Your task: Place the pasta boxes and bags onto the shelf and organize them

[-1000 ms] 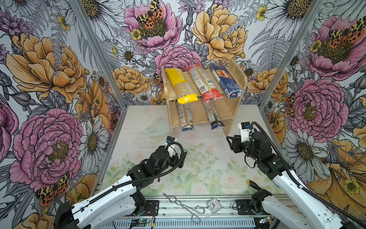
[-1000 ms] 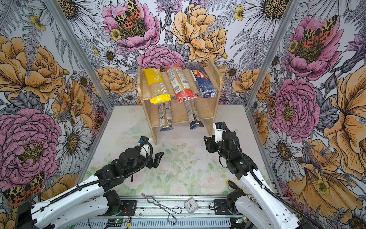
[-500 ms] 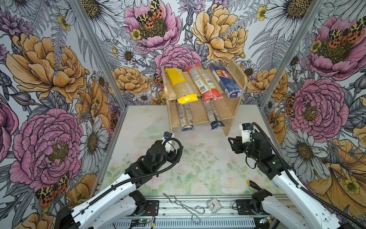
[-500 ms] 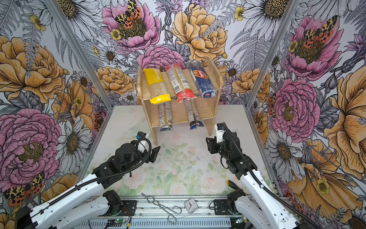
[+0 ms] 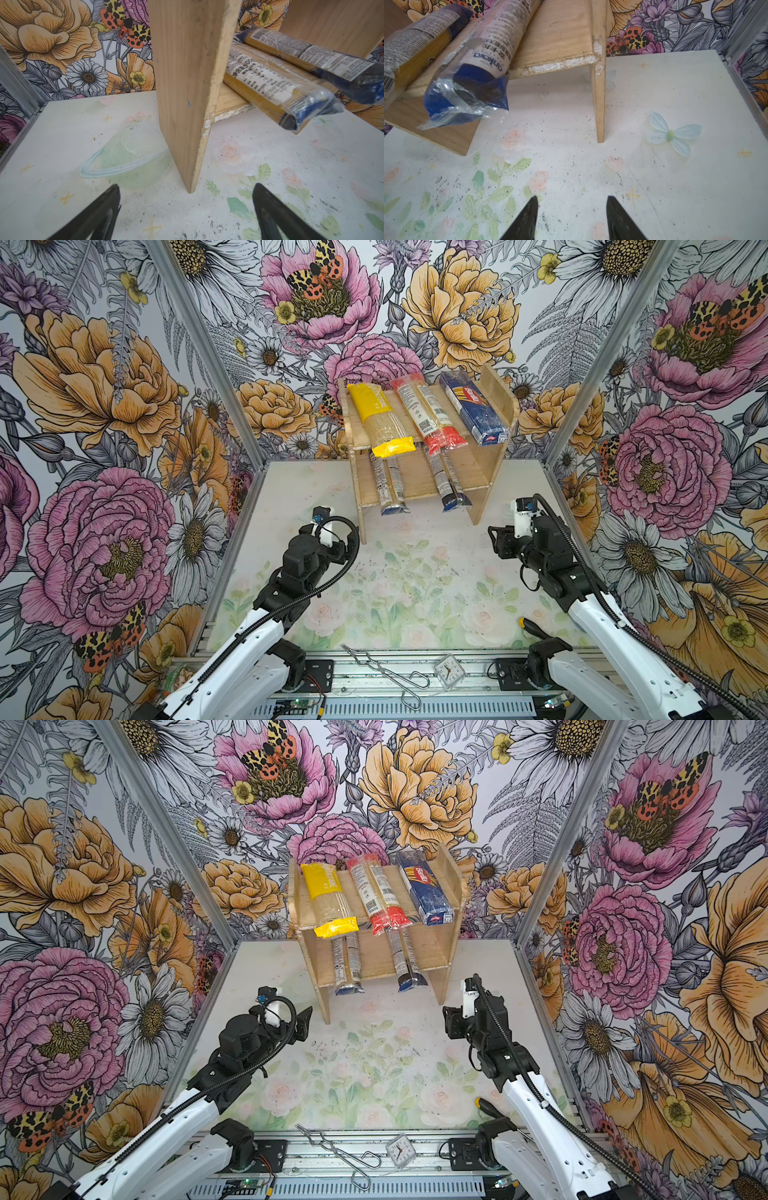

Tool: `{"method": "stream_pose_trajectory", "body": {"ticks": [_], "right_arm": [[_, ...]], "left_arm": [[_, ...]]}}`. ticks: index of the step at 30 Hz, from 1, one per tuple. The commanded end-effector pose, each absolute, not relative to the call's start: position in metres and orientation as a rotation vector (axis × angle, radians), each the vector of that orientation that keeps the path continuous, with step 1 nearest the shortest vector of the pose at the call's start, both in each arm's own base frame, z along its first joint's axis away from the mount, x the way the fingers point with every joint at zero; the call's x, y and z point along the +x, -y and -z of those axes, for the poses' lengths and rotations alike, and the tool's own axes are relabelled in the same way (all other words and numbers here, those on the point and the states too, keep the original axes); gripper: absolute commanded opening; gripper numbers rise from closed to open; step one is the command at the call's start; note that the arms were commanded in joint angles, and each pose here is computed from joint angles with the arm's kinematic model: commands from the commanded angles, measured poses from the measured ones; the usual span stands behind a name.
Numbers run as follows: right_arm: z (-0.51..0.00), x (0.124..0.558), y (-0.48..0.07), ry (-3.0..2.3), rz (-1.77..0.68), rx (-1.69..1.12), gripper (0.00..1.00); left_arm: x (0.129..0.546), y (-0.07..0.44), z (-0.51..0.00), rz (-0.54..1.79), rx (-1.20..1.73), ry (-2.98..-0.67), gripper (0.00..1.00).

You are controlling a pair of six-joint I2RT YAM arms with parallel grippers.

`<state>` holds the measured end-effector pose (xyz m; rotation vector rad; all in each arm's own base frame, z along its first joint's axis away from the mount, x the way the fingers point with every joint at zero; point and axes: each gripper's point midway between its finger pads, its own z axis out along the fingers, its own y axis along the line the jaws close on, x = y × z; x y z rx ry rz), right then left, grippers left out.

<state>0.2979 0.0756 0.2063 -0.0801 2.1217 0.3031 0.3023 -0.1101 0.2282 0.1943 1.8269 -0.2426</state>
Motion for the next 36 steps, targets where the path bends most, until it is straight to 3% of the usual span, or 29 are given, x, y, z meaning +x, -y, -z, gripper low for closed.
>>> {"method": "stream_pose_trajectory", "body": {"ticks": [1, 11, 36], "right_arm": [[-0.217, 0.310, -0.066, -2.052, -0.255, -0.064, 0.54], [-0.198, 0.336, -0.063, -1.979, -0.207, -0.127, 0.55], [-0.143, 0.389, 0.006, -1.910, 0.007, 0.040, 0.55]], "left_arm": [[0.309, 0.112, -0.234, 0.266, 0.233, -1.774, 0.99], [0.321, 0.094, -0.223, 0.235, 0.202, -1.707, 0.99], [0.359, 0.021, -0.186, 0.178, 0.003, -1.753, 0.99]]}}
